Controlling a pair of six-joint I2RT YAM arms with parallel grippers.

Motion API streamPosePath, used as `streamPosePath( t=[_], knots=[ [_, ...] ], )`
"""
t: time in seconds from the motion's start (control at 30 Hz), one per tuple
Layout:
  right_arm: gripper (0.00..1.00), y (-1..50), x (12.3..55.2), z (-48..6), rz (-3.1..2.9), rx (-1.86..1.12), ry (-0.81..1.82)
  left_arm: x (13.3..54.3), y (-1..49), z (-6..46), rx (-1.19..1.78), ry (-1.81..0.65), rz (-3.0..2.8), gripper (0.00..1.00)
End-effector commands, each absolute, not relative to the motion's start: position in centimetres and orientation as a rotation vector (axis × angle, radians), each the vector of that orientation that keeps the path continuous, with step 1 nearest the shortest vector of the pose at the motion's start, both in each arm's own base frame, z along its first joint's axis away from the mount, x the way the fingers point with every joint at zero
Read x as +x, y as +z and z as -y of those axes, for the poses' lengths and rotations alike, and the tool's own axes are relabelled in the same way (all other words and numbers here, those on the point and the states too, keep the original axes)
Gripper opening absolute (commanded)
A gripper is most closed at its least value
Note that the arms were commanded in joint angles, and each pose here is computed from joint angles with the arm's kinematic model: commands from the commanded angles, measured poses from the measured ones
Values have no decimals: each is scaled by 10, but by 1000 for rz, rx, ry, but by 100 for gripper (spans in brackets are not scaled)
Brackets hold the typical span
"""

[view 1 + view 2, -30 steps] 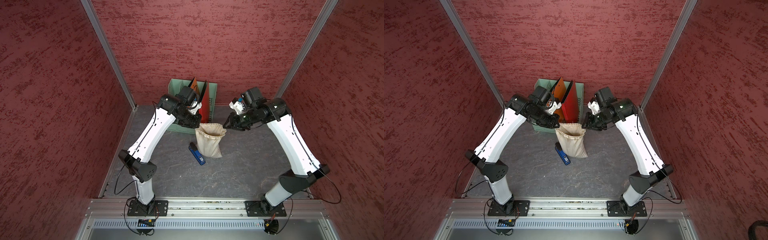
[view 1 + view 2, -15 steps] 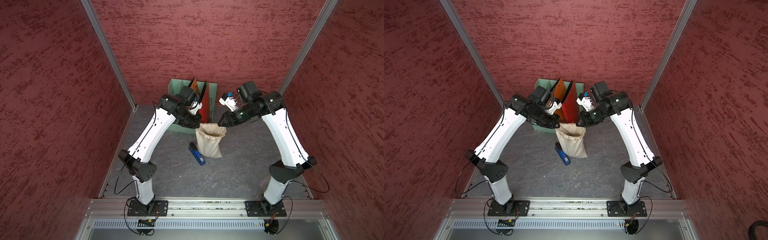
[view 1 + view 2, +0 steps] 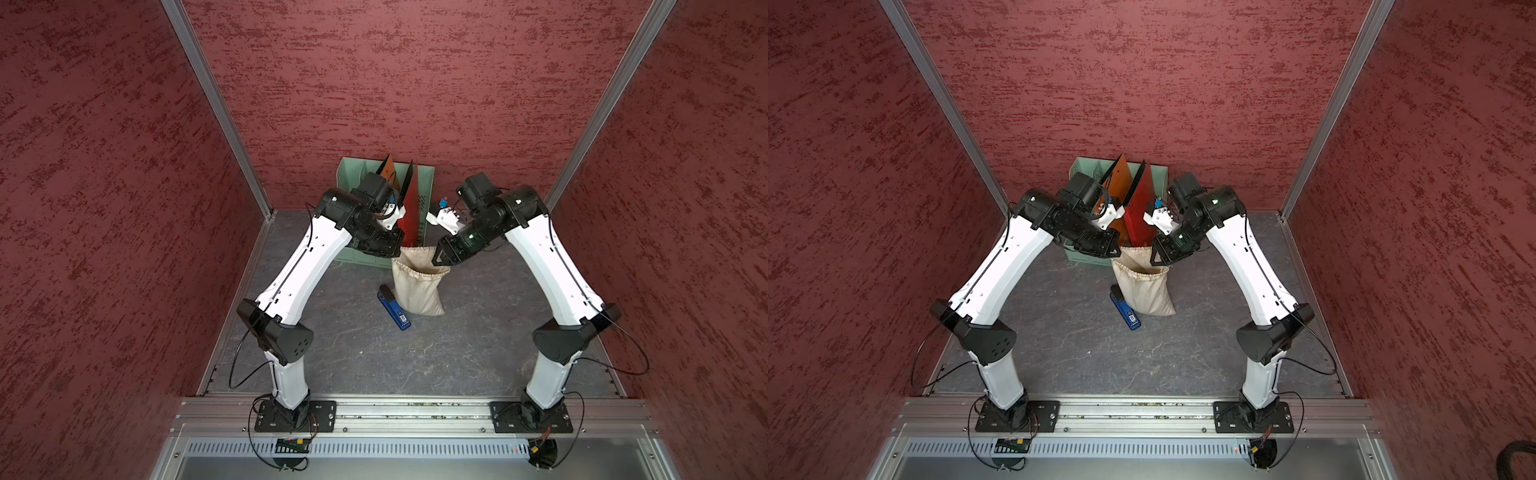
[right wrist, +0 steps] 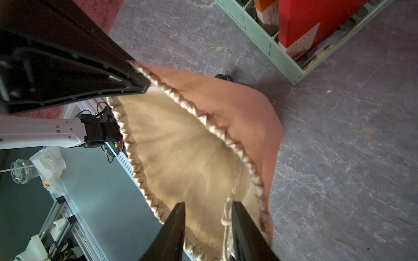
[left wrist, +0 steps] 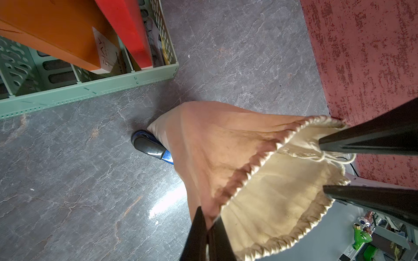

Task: Close the soil bag
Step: Adjust the soil bag at the center of the board, then pick up the soil bag from the center of the board.

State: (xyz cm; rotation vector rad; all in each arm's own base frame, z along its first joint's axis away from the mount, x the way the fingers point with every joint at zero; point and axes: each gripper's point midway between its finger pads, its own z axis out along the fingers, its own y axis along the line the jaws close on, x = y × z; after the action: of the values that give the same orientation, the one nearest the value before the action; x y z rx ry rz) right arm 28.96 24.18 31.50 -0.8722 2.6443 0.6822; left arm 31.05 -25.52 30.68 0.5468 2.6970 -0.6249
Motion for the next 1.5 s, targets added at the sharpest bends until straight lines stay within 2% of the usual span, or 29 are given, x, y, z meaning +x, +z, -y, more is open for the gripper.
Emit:
streamPosePath(
  t=[0.0,0.6,1.2,1.33,1.43,1.47],
  knots=[
    [39,315,285,-230,-2653,-896,572,311,313,259,569,-658,-2660,0],
    [45,317,298,-219,-2620,-897,342,311,314,264,576,-678,-2655,0],
    [39,296,286,-213,-2669,-974,238,309,315,273,601,-671,-2648,0],
    [32,292,287,-213,-2670,-991,196,309,315,271,600,-663,-2647,0],
    [20,291,289,-212,-2663,-999,159,308,315,270,600,-655,-2648,0],
    [9,292,290,-210,-2656,-997,132,308,315,270,599,-652,-2650,0]
  ],
)
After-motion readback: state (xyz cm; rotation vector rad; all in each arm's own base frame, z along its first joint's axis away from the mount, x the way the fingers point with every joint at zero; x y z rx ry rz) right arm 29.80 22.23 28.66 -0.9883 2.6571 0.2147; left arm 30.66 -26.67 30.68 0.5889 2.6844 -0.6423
